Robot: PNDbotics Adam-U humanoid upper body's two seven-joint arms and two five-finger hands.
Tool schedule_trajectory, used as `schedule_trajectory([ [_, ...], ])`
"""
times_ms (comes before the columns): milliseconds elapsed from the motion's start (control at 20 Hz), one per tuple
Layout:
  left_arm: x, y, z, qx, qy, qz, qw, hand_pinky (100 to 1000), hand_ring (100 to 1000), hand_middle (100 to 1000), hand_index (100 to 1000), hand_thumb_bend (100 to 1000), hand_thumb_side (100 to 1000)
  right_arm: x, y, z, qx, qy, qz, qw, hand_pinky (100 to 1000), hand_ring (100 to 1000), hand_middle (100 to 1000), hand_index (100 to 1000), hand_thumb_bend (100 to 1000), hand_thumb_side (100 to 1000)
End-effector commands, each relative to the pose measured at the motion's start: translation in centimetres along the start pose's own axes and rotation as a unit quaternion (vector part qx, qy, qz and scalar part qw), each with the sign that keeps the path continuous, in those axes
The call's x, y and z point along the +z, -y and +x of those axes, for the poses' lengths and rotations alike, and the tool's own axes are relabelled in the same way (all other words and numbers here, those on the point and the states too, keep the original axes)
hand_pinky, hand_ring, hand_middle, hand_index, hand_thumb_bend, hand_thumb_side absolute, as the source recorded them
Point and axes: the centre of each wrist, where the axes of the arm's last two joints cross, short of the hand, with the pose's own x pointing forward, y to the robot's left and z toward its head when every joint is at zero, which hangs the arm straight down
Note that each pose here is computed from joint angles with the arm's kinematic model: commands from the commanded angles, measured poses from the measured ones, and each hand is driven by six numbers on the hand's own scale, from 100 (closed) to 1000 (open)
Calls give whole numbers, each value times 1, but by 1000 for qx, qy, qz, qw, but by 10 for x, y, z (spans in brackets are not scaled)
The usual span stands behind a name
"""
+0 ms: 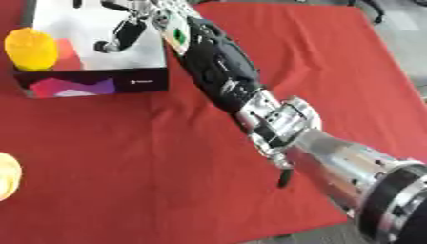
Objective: Pick up objects on the table and place them in the box.
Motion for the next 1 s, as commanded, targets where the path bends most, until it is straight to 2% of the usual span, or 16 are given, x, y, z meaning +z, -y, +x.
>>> schedule_trajectory([
  [50, -4, -3, 8, -13, 15, -2, 1000, 860, 790, 771, 787, 231, 699, 11, 53, 9, -43, 17, -85, 995, 1000, 904, 765, 931, 100, 100],
  [150, -2, -6, 8, -19, 10, 1, 1000, 860, 790, 771, 786, 230, 701, 21, 72, 16, -92, 28, -117, 988, 1000, 899, 761, 919, 100, 100],
  [350, 2, -10, 7, -33, -1, 1, 999, 861, 790, 771, 786, 225, 708, 54, 111, 33, -188, 59, -164, 967, 1000, 878, 737, 878, 100, 177],
  [550, 6, -13, 6, -45, -12, -4, 999, 861, 790, 772, 786, 223, 714, 96, 136, 51, -256, 80, -191, 944, 1000, 862, 725, 859, 100, 156],
  [650, 9, -16, 5, -52, -19, -4, 998, 861, 791, 772, 786, 220, 719, 113, 139, 61, -283, 90, -198, 934, 1000, 856, 723, 850, 100, 160],
  [800, 11, -17, 4, -59, -26, -6, 998, 861, 791, 772, 786, 218, 721, 141, 133, 74, -318, 98, -207, 920, 1000, 850, 721, 846, 100, 171],
  [1000, 13, -21, 3, -69, -33, -8, 997, 862, 792, 774, 787, 212, 724, 170, 109, 86, -361, 106, -228, 898, 1000, 858, 730, 849, 100, 190],
])
